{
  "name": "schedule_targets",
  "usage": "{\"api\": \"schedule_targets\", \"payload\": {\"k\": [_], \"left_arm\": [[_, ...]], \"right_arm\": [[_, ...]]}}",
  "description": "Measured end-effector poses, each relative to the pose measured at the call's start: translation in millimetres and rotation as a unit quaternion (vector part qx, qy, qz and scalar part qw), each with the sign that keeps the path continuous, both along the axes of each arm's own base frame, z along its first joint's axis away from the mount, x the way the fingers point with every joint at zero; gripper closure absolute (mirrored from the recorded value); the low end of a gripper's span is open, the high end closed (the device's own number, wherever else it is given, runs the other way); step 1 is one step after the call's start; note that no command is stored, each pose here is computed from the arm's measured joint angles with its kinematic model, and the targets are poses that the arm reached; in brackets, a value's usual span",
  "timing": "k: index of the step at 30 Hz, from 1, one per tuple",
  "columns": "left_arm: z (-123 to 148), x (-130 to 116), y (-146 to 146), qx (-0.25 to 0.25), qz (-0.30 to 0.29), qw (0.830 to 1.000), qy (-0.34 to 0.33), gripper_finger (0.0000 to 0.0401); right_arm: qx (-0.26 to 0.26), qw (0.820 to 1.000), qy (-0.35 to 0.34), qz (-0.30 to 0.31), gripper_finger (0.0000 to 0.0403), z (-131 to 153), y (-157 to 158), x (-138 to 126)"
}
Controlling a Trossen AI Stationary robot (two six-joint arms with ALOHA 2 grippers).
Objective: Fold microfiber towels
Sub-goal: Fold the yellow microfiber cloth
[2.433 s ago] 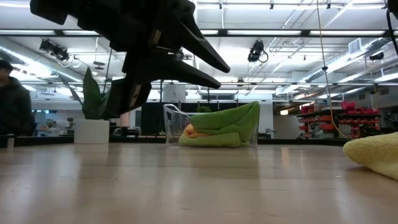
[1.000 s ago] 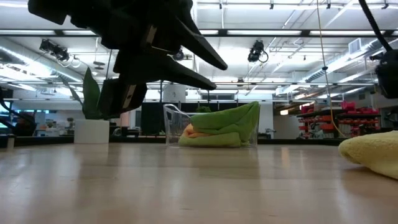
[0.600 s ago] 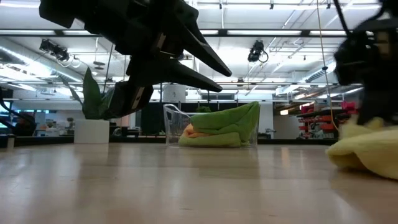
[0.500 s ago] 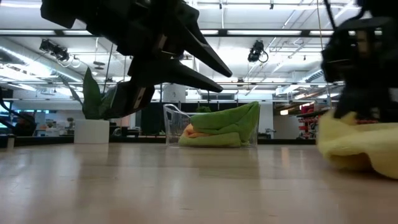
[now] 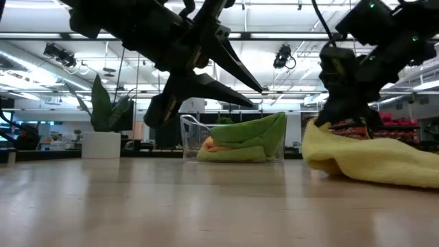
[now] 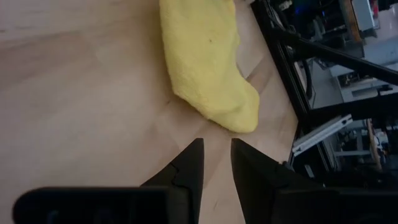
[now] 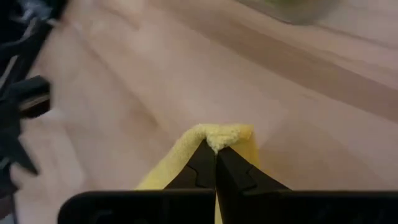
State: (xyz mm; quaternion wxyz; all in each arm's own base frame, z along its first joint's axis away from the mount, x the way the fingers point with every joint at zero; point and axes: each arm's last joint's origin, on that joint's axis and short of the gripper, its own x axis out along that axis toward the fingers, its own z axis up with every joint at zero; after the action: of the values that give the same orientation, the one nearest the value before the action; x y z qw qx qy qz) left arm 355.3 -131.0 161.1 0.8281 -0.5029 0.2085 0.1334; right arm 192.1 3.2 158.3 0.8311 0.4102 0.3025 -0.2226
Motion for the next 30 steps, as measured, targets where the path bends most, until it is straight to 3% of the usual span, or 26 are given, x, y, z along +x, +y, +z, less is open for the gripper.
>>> {"api": "schedule_targets", "payload": {"k": [4, 13, 23, 30], "left_arm": [[0.0, 1.1, 3.2, 0.015, -0.001, 1.0, 0.0, 0.0319], [-1.0, 2.5, 10.7, 0.049, 0.018, 0.999, 0.004, 0.0318], [-0.4, 2.5, 12.1, 0.062, 0.042, 0.997, -0.001, 0.0324], [1.8, 3.4, 12.7, 0.066, 0.062, 0.996, -0.015, 0.0321]], "right_arm": [[-0.017, 0.999, -0.02, 0.044, 0.0402, 17.6, 3.8, 9.6], [-0.094, 0.989, -0.015, 0.112, 0.0403, 91.4, 16.0, 27.7], [-0.152, 0.983, 0.014, 0.107, 0.0403, 147.6, -6.9, 25.7], [-0.178, 0.979, 0.055, 0.078, 0.0403, 191.0, -30.4, 9.5]]}}
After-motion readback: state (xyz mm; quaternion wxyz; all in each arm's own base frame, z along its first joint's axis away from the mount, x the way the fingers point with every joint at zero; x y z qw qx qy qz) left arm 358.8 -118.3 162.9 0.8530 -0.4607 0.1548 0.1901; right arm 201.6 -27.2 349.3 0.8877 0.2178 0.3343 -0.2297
